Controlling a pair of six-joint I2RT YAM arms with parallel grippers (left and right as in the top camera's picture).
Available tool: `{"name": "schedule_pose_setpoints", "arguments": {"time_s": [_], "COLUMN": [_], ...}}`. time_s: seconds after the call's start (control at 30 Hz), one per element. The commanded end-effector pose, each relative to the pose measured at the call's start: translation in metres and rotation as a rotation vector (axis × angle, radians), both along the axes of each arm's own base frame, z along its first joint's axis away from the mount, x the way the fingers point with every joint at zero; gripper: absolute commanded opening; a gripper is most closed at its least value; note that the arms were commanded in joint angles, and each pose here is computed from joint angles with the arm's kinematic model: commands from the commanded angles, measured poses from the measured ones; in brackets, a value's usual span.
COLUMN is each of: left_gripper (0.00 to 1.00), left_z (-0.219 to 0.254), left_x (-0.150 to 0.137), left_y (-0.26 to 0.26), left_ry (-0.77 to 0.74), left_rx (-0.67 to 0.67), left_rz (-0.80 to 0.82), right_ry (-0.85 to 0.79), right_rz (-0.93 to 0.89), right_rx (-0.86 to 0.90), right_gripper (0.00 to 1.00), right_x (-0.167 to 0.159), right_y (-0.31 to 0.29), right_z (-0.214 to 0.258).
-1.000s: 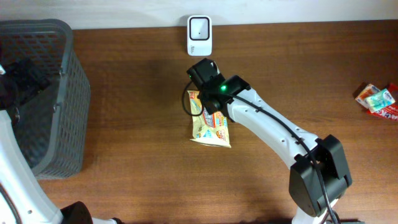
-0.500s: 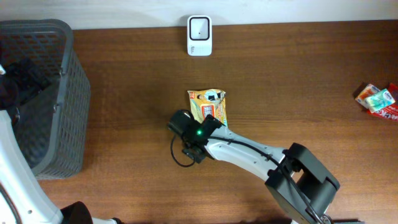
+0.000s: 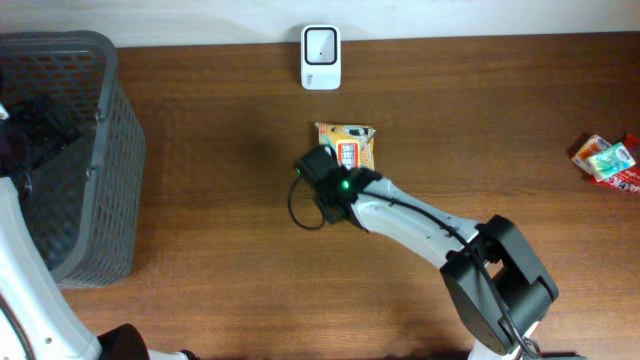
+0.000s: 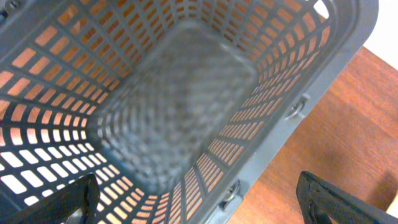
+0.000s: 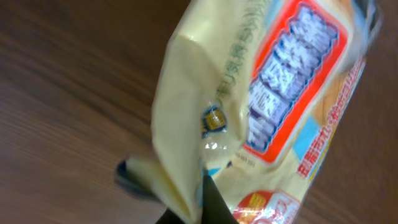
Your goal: Scan the item barcode
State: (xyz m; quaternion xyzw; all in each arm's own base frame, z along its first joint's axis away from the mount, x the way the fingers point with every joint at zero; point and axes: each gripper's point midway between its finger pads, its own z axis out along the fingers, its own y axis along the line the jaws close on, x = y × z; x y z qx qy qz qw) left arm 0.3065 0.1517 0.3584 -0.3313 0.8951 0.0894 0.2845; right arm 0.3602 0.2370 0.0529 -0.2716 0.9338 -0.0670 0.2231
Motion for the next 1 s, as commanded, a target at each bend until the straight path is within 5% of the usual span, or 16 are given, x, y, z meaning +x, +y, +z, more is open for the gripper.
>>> {"name": "schedule_pose_setpoints", "arguments": {"time_s": [0.0,0.23,0.4,0.53,0.6,0.73,0.77,0.83,0.87,0.9,0.97], "left_gripper": [0.99,0.99,0.99,0.99,0.99,0.99,0.99,0.99,0.99,0.99,0.99], "left_z": [0.004,0.004,0.004,0.004,0.004,0.004,0.004,0.004,0.004,0.004,0.004], "left_x": [-0.001,0.0,0.0,-0.001,-0.001,-0.001,0.0,0.0,0.0,-0.001,-0.001], "left_y": [0.0,0.001,0.001,0.0,0.0,0.0,0.001,0.001,0.001,0.0,0.0], "left_ry": [-0.016,-0.017,-0.017,-0.017,-0.017,-0.017,-0.017,-0.017,-0.017,-0.017,-0.017], "left_rx": [0.003,0.003,0.003,0.003,0.003,0.003,0.003,0.003,0.003,0.003,0.003], "left_rz": [0.007,0.007,0.008,0.008,0.008,0.008,0.007,0.007,0.008,0.008,0.008], "right_ry": [0.016,0.35,0.237,0.121,0.14,0.153,0.15,0.149,0.154,0.169,0.2], "right_rz": [0.039,0.074,-0.348,-0.537,-0.59,-0.599,-0.597,-0.59,-0.581,-0.567,-0.55], "right_rx": [0.293,0.884,0.726,0.474,0.459,0.452,0.453,0.455,0.456,0.449,0.425], "right_gripper": [0.04,0.04,0.04,0.08,0.23,0.86,0.9,0.82,0.66,0.36,0.09], "right_x": [0.009,-0.004,0.074,0.095,0.091,0.088,0.088,0.089,0.088,0.086,0.086], "right_y": [0.057,0.104,-0.039,-0.144,-0.165,-0.17,-0.169,-0.166,-0.162,-0.154,-0.142], "right_z": [0.081,0.157,0.109,0.078,0.074,0.073,0.073,0.074,0.073,0.067,0.047]}}
